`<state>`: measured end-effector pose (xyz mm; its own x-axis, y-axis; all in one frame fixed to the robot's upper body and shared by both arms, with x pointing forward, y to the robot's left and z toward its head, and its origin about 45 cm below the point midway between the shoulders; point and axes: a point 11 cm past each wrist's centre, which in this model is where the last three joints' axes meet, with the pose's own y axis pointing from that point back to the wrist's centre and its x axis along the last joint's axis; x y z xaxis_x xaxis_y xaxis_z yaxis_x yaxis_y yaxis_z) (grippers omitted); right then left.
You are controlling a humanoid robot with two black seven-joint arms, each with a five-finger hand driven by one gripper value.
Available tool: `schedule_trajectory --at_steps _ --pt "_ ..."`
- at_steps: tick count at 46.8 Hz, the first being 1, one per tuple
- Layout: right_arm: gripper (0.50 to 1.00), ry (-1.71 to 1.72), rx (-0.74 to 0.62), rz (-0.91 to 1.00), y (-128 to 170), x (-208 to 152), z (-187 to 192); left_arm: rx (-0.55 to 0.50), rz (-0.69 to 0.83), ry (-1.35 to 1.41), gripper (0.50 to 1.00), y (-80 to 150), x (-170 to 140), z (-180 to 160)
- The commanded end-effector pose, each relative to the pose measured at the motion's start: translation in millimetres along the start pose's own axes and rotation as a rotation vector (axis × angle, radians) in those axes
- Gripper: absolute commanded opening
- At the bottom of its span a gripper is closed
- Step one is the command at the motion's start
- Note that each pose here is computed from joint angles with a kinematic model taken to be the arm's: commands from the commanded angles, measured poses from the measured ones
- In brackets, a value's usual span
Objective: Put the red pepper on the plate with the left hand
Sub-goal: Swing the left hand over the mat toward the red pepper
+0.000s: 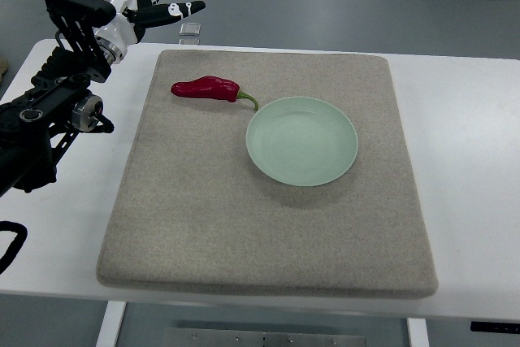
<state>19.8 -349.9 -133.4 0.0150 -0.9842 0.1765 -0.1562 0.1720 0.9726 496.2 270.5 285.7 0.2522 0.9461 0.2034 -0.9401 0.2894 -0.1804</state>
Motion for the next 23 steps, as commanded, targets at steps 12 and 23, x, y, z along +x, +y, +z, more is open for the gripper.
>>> schedule_trajectory --at_steps 12,23 --pt "0.932 0.000 0.000 0.000 0.0 0.0 0.0 0.027 -0.088 -0.143 1.000 -4.2 -9.1 0.8" --pt "0.932 0.000 0.000 0.000 0.0 0.0 0.0 0.014 -0.096 -0.174 0.996 -8.6 -6.8 9.2"
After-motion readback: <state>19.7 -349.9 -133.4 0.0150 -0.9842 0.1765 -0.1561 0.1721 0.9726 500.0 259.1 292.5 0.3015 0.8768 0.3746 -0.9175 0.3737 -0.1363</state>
